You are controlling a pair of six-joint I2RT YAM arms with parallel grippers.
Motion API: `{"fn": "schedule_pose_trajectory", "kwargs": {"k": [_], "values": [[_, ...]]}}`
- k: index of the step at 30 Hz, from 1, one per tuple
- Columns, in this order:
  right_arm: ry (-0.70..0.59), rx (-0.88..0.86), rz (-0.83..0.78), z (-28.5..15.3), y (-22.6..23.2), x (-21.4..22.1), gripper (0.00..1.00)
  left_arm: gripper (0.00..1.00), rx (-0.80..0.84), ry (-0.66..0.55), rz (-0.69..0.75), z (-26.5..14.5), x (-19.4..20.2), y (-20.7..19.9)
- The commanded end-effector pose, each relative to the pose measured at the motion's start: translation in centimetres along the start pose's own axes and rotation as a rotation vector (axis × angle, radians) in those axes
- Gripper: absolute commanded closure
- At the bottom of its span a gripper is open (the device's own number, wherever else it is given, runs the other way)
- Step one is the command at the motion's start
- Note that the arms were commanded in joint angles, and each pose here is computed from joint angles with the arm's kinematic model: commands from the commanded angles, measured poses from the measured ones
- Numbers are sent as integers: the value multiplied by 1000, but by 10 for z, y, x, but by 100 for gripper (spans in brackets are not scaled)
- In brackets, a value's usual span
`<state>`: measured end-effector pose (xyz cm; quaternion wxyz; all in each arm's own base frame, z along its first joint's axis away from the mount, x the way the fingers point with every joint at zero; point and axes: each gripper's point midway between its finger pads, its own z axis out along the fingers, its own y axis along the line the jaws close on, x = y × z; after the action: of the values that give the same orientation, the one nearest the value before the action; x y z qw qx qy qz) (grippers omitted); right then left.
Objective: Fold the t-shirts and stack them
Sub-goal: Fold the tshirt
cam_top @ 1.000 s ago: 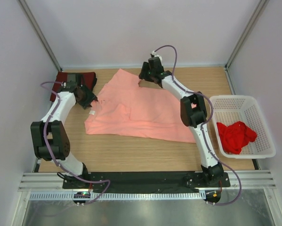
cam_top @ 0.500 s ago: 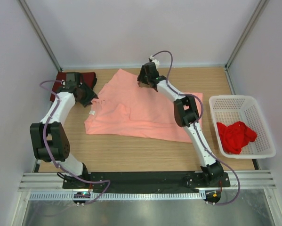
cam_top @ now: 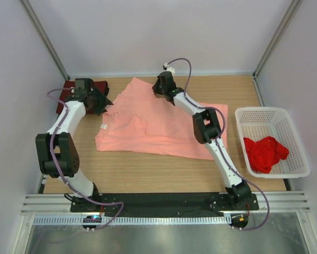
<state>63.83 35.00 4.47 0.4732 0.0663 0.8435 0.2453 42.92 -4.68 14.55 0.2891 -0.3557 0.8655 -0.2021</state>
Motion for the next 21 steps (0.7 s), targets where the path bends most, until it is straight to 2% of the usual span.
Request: {"fn": "schedule_pose_trajectory", "kwargs": {"k": [1,5,9,16,17,19,21], "values": [[-121,-248,-65,-24,68,-54,99,51,71,-85,24,-6,-30,-27],[-136,-417,-157,-50,109,-69,99,50,-14,-116,62,-6,-42,-17],[-85,-559,-261,-73,136,-58,99,45,-38,-122,42,-2,-47,-9],[41,-687,-445,-114,161,-8,99,43,-24,-52,56,13,-48,-20],[89,-681,-460,-117,153,8,99,43,-19,-49,62,13,-50,-23],[109,-704,-522,-131,155,14,99,42,-24,-18,64,14,-43,-20],[209,-716,-558,-142,143,42,99,42,-21,-7,61,16,-37,-15]]}}
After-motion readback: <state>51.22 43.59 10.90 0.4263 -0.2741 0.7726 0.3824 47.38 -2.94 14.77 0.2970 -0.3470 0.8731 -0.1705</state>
